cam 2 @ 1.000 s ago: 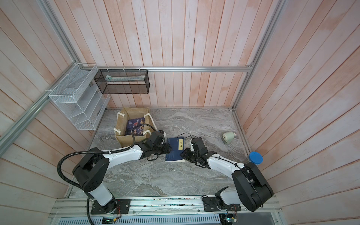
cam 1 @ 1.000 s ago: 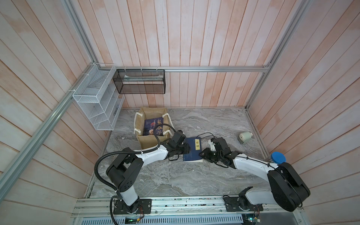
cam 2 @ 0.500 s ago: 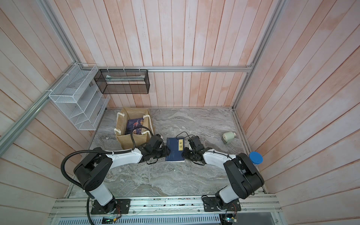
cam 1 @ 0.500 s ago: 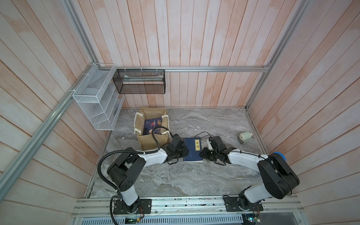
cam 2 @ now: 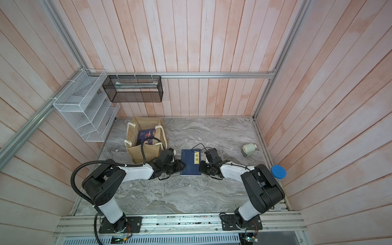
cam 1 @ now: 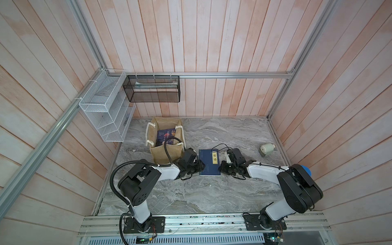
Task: Put the books into the canvas bag
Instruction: Pick up the book from the center of the board.
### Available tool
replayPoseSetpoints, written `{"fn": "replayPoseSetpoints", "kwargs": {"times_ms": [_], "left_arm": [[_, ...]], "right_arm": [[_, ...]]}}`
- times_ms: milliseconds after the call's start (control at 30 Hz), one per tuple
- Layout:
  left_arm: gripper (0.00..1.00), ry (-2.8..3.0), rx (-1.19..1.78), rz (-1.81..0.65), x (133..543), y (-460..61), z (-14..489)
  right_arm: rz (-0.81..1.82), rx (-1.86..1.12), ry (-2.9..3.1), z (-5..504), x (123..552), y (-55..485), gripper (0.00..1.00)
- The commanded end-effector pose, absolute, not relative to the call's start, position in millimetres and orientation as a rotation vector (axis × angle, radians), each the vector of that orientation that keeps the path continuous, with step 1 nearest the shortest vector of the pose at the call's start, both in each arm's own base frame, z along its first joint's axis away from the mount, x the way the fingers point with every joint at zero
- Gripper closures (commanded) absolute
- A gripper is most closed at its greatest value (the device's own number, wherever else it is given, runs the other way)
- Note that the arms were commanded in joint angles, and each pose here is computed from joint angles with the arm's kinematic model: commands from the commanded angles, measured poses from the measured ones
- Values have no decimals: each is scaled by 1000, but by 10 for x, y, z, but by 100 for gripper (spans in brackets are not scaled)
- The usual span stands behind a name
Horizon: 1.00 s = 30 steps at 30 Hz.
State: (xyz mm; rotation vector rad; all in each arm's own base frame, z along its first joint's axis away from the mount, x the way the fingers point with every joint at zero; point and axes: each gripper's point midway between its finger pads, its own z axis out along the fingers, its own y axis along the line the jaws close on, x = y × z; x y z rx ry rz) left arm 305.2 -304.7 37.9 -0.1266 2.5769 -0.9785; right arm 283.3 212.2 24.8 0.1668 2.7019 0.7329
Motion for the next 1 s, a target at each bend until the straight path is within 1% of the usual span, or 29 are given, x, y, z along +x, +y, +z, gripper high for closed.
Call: {"fn": "replayPoseSetpoints", "kwargs": {"times_ms": [0, 200, 333, 567, 733, 800, 967], "left_arm": [[52, 2510, -80, -1190, 2969, -3233, 684], [59, 2384, -68, -1337, 2993, -3258, 1061], [63, 2360, -58, -1364, 3001, -3254, 1167], [66, 2397, -61, -1326, 2991, -3223, 1049], [70, 2426, -29, -1315, 2994, -3258, 929], [73, 2424, -21, -1321, 2995, -3278, 923], [75, 2419, 6, -1307, 3021, -3305, 947]], "right_arm": [[756, 133, 2754, 117, 2734, 2195, 89], [768, 122, 2760, 95, 2722, 2237, 92], [780, 118, 2763, 80, 2715, 2270, 92], [793, 106, 2761, 100, 2719, 2313, 92], [792, 102, 2755, 129, 2715, 2313, 92], [792, 103, 2753, 139, 2717, 2310, 92], [800, 100, 2744, 179, 2719, 2324, 92]]}}
